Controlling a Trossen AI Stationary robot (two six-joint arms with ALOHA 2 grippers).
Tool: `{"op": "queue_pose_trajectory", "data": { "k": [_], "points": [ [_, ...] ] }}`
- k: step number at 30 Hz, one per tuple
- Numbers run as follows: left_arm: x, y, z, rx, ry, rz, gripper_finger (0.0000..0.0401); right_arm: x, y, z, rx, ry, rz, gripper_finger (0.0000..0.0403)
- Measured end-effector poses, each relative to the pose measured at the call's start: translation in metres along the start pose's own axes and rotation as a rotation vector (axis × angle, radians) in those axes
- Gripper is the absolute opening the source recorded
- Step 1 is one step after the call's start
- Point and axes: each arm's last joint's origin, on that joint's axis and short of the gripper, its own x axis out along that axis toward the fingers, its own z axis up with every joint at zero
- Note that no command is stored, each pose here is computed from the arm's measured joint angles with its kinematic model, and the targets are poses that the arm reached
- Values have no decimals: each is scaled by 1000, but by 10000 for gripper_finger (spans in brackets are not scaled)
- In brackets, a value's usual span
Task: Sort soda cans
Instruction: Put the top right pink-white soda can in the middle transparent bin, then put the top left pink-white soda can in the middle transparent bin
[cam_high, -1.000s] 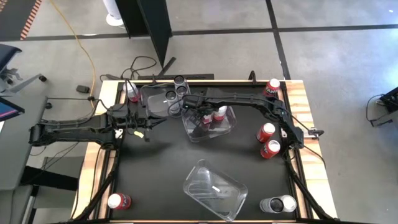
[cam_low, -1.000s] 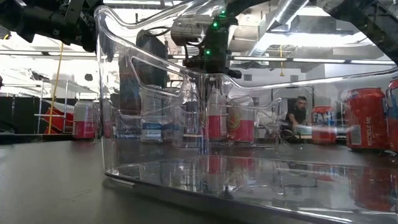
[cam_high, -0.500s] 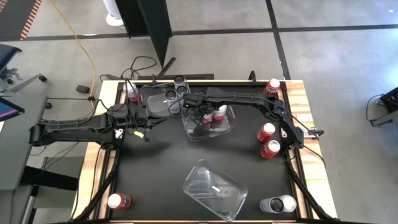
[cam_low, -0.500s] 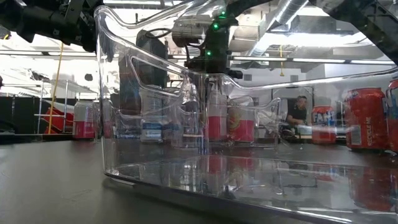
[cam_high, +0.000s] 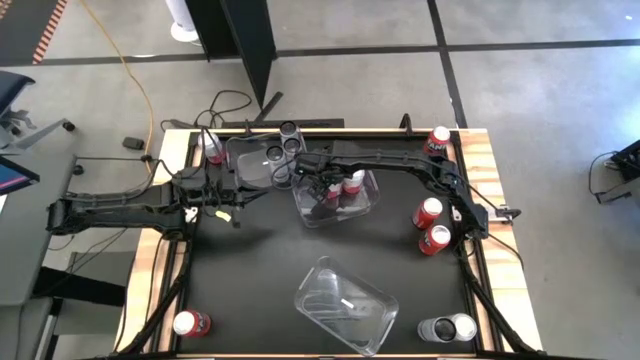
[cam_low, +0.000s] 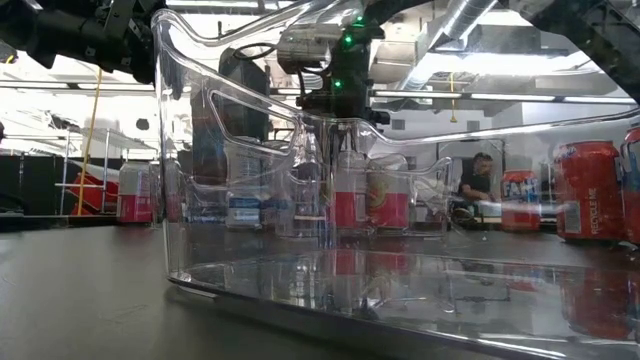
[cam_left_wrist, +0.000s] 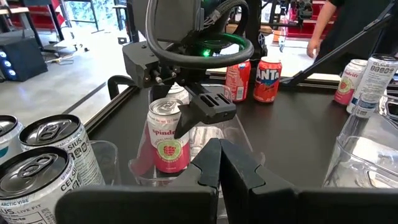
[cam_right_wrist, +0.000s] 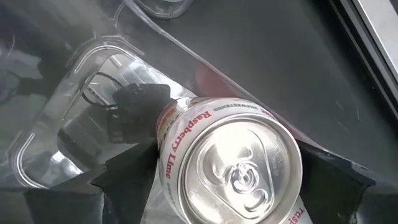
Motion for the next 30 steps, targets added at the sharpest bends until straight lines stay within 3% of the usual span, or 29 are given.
{"op": "queue_pose_trajectory", "data": {
  "k": [13, 30],
  "points": [
    [0, 0, 0, -1, 0, 0, 0, -5, 5, -3, -41, -13, 7, 383],
    [0, 0, 0, -1, 1, 0, 0, -15, 6, -5, -52, -62, -69, 400]
  ]
}}
